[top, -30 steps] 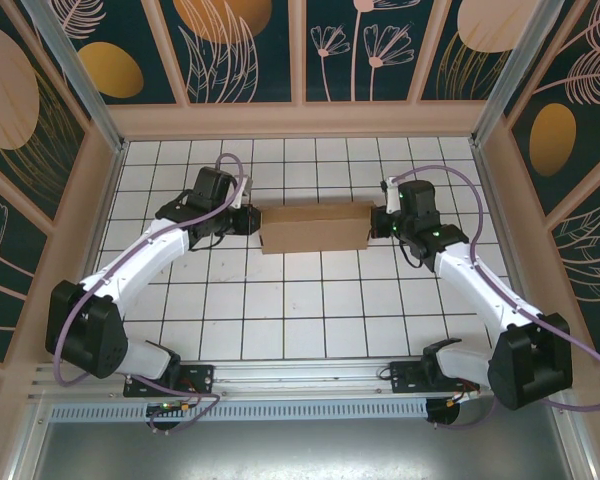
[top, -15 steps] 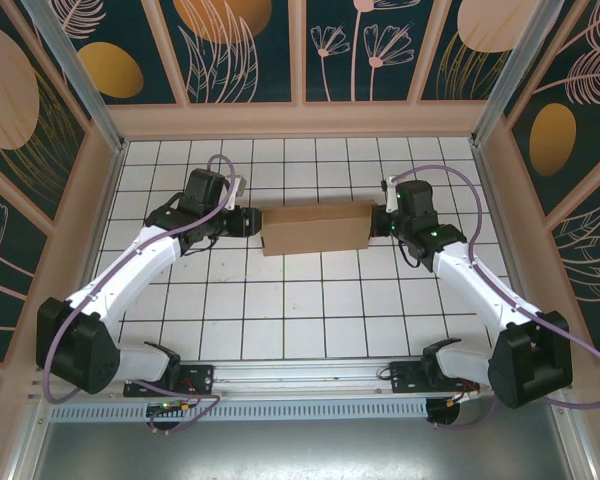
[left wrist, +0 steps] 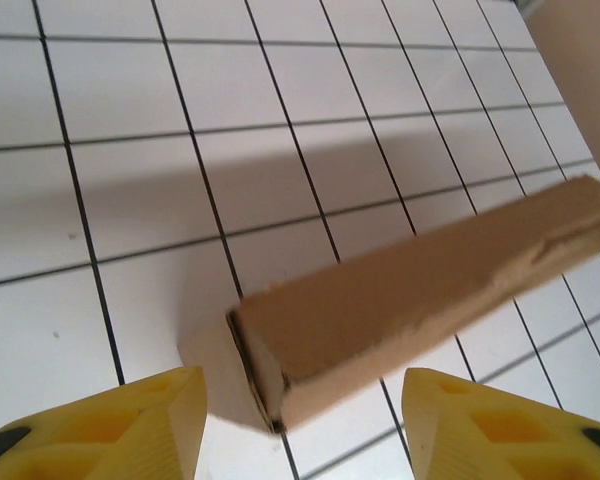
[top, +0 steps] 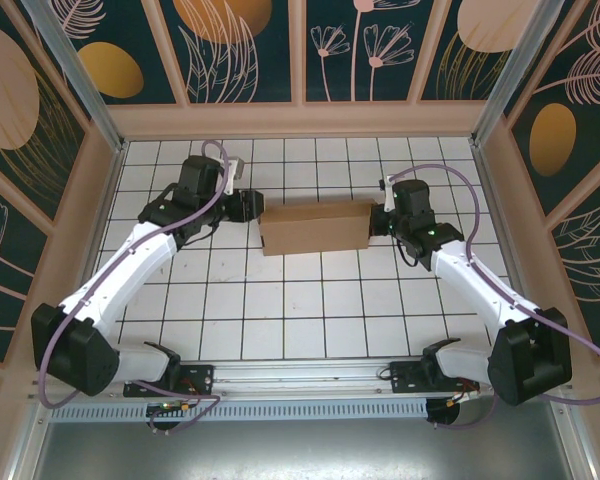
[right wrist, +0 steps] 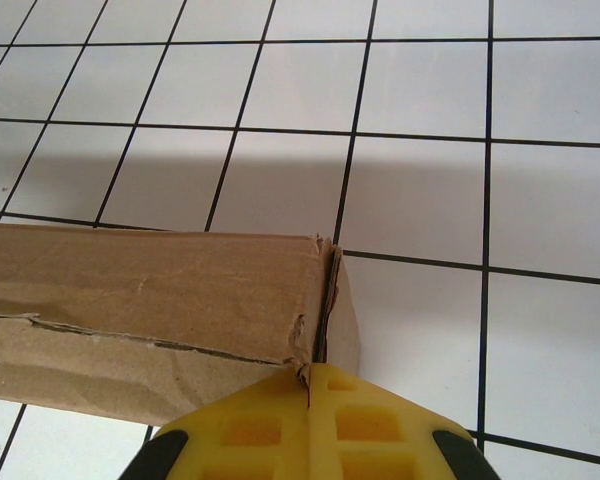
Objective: Fold the paper box
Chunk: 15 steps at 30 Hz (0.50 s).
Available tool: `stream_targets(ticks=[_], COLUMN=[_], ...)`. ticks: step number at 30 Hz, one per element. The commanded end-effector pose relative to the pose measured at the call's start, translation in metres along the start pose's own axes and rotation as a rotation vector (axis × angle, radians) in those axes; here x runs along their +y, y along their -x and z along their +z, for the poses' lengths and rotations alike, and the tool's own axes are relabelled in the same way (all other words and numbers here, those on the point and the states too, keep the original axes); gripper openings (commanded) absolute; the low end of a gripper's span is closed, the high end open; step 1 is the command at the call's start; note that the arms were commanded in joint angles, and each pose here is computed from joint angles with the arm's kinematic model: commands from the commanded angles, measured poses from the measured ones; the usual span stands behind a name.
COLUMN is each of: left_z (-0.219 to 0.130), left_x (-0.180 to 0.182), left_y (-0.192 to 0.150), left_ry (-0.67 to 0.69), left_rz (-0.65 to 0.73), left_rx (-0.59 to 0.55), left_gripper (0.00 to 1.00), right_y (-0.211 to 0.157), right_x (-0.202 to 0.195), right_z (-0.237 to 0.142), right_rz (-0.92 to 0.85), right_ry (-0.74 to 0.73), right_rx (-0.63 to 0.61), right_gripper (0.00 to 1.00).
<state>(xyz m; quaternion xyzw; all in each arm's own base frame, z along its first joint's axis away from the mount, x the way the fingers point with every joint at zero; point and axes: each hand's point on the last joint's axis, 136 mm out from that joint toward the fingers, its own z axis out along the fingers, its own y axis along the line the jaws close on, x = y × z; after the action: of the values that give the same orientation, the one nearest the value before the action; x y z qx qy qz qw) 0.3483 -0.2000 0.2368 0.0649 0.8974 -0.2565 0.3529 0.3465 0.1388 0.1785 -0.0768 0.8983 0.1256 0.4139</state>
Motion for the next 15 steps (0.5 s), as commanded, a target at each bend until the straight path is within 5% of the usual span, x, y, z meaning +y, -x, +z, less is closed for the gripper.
stream_targets(ticks=[1, 10, 15], left_z=[0.013, 0.04, 0.045], left_x=[0.01, 0.025, 0.035], left_y=[0.013, -0.04, -0.062], left_ry=[0.058, 0.021, 0.038], left_rz=[-0.035, -0.114, -0.132], left_rx=[-0.047, 0.05, 0.077], left_gripper=[0.54, 0.45, 0.43], right_y=[-0.03, -0.024, -0.015], right_x=[-0.002, -0.001, 0.008], right_z=[0.007, 0.006, 0.0], right_rz=[0.015, 0.011, 0.001], right_ry=[-0.023, -0.03, 0.014], right_rx=[0.113, 0.113, 0.103], right_gripper=[0.0, 0.0, 0.12])
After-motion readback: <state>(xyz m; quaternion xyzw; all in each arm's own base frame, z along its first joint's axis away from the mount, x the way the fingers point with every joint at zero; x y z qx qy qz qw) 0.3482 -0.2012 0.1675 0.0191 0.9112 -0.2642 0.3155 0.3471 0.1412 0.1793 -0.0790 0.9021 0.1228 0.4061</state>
